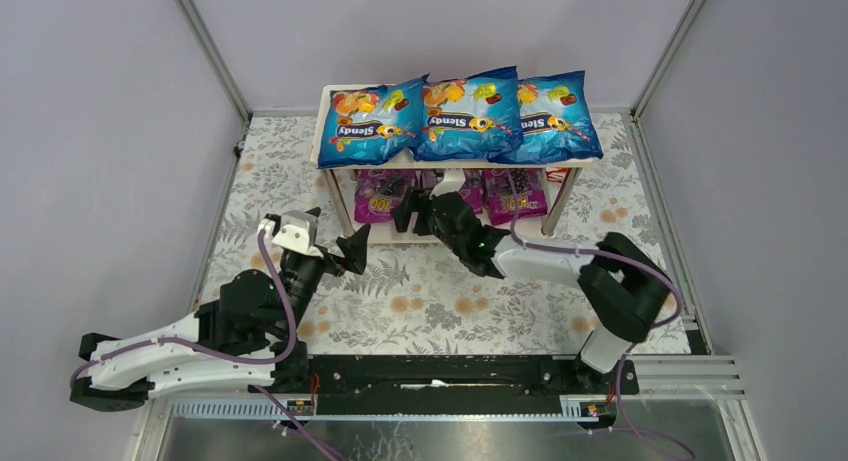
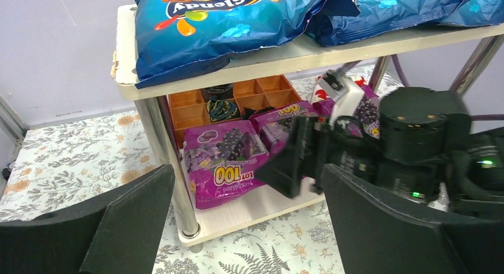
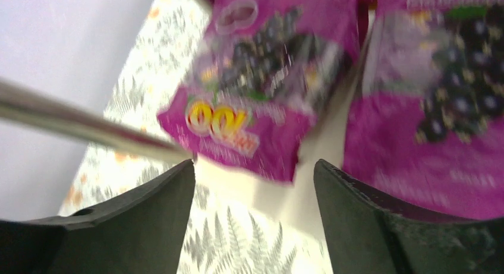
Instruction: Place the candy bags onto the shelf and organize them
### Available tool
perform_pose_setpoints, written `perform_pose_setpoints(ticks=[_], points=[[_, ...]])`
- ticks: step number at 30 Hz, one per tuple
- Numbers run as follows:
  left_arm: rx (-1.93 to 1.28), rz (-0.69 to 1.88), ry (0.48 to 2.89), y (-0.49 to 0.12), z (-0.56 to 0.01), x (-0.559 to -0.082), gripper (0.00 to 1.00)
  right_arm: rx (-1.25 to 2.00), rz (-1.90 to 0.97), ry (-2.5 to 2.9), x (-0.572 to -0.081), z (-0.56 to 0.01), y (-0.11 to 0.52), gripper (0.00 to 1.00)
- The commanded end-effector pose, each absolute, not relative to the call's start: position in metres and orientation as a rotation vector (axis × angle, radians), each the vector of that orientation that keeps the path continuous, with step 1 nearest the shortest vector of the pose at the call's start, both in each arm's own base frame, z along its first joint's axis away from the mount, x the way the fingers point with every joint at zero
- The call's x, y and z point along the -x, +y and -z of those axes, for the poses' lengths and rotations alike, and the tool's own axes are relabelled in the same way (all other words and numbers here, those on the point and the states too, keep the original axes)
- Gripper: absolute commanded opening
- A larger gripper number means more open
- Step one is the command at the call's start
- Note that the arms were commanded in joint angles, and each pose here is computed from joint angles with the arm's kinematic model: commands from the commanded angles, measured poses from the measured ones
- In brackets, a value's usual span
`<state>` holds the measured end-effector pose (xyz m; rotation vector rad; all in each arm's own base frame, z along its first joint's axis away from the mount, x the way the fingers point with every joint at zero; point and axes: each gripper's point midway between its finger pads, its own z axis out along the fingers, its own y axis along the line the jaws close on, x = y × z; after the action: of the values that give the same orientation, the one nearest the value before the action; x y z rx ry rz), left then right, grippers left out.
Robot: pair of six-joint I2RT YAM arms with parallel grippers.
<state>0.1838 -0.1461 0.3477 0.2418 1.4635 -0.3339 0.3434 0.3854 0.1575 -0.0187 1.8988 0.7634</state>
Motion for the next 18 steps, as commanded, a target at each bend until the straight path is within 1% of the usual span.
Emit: perform_pose_setpoints(ticks=[1,4,5,10,13,15,18], points=[[-0.215,0.344,1.438,-0.147,-0.361,-0.186,0.98,0.193,-0.861,1.88,-0.297,-0.204,0.372,0.85],[-0.221,0.335,1.436,-0.149,-0.359,-0.187,0.98,0.314,-0.917,1.938,-0.255,-0.19,0.351,0.95],[-0.228,0.329,1.437,-0.15,-0.357,-0.188,0.98,0.358,-0.924,1.973,-0.238,-0.175,0.34,0.99],[-0.26,0.287,1.435,-0.155,-0.352,-0.191,0.98,0.498,-0.96,1.984,-0.178,-0.167,0.286,1.0],[-0.246,0.225,1.435,-0.151,-0.353,-0.195,0.98,0.503,-0.957,1.969,-0.157,-0.183,0.256,1.0],[-0.217,0.214,1.437,-0.147,-0.357,-0.197,0.98,0.475,-0.956,1.926,-0.148,-0.205,0.237,1.0],[-0.182,0.299,1.422,-0.151,-0.368,-0.194,0.98,0.39,-0.931,1.812,-0.142,-0.253,0.203,1.0]])
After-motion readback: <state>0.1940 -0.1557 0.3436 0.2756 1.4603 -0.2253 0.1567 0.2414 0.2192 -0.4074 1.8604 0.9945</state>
